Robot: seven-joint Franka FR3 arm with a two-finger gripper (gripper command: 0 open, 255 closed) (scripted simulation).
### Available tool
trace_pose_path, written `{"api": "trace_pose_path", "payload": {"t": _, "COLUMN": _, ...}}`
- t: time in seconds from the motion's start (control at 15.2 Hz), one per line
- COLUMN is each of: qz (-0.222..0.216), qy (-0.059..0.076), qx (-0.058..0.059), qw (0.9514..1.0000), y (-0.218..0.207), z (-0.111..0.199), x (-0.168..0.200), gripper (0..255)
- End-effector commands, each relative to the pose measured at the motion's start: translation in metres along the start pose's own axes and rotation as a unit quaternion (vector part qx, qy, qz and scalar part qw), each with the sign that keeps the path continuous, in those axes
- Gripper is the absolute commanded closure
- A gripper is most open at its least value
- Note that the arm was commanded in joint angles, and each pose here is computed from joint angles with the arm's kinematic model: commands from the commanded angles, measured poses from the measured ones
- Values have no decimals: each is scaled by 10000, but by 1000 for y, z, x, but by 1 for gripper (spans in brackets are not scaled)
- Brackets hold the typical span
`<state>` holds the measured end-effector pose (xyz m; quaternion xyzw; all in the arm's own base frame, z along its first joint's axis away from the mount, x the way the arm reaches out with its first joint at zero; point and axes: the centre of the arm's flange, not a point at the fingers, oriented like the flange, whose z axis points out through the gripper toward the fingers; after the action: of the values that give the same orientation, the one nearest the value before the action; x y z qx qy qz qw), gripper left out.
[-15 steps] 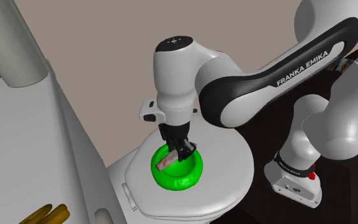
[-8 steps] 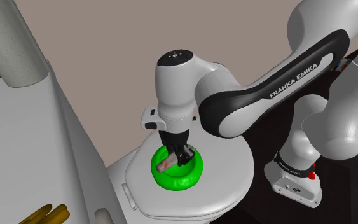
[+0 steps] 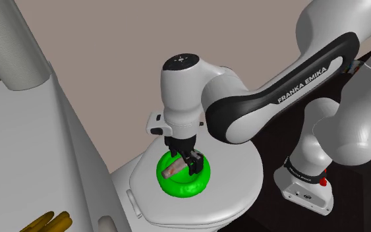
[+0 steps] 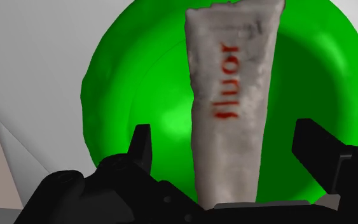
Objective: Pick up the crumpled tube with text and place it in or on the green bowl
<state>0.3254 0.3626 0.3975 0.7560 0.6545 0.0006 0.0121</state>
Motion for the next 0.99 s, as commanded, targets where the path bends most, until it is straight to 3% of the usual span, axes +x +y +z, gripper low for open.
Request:
{"api": "trace_pose_path", "payload": {"t": 0.0, "qz": 1, "qy": -4, "qx": 3, "qw": 10000, "y": 0, "z": 1, "x": 0, "gripper": 0}}
{"api": "trace_pose_path", "payload": {"t": 0.13, "qz": 1, "qy": -4, "qx": 4, "qw": 10000, "y": 0, "z": 0, "x": 0, "gripper": 0}}
{"api": "trace_pose_path", "payload": {"t": 0.4, "qz": 1, "qy": -4, "qx": 4, "qw": 10000, "y": 0, "z": -50, "x": 0, "gripper": 0}}
{"api": "trace_pose_path", "payload": {"t": 0.92, "qz": 1, "qy": -4, "qx": 4, "qw": 10000, "y": 0, "z": -50, "x": 0, "gripper": 0}}
